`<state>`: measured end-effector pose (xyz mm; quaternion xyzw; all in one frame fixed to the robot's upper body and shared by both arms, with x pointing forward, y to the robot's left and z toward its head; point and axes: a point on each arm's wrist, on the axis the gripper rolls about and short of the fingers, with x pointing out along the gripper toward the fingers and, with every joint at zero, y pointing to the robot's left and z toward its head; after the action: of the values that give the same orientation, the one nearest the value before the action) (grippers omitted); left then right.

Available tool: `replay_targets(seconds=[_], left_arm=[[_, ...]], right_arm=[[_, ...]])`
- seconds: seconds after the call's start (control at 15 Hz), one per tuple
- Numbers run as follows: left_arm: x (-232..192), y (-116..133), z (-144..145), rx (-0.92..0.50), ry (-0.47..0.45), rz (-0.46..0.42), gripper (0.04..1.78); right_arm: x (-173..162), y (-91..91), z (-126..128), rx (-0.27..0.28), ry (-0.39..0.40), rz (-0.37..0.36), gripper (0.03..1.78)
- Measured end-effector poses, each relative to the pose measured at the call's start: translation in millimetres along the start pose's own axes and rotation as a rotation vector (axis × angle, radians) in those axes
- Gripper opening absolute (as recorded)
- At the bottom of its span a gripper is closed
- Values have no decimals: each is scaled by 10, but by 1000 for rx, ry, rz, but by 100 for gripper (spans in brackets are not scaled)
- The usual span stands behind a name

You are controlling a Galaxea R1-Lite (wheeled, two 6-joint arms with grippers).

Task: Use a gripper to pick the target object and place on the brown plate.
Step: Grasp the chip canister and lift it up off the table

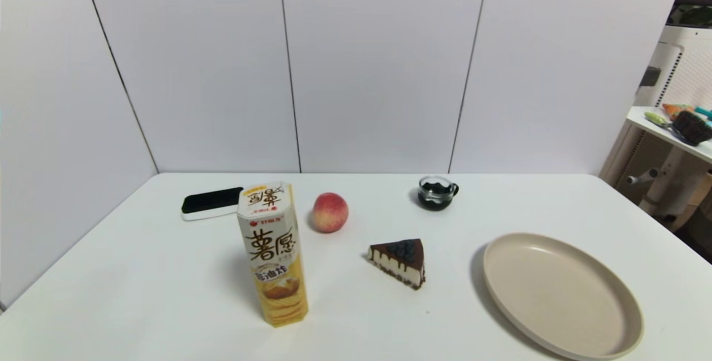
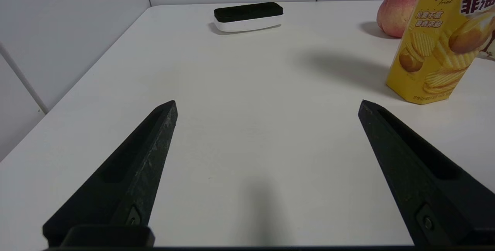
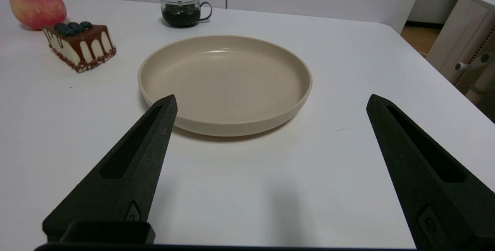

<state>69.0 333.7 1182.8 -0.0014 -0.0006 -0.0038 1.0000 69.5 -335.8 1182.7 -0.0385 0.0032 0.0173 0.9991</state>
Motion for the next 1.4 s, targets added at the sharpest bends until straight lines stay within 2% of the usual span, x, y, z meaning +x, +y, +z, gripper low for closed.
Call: replay_targets(seconds=[0.2, 0.4, 0.6, 0.73, 0.93, 1.07, 1.2, 1.4], left_arm=[[0, 0, 0, 0, 0, 0, 169], [0, 0, 0, 0, 0, 0, 169], [1, 0, -1, 0, 1, 0, 169], [1, 0, -1, 0, 1, 0, 169], [1, 0, 0, 0, 1, 0, 169], [1, 0, 0, 0, 1, 0, 169], [1, 0, 0, 0, 1, 0, 169], [1, 0, 0, 0, 1, 0, 169]], right_arm=[[52, -19, 250, -11, 6, 15, 169], [269, -65, 825, -37, 49, 63, 169], [686, -60, 1437, -84, 72, 212, 169], [1049, 33, 1729, -125, 87, 394, 169], [1561, 346, 1974, -171, 126, 732, 169], [1839, 651, 2096, -185, 170, 923, 169], [2086, 967, 2117, -198, 231, 1037, 169], [2427, 1437, 2001, -218, 315, 1143, 169]])
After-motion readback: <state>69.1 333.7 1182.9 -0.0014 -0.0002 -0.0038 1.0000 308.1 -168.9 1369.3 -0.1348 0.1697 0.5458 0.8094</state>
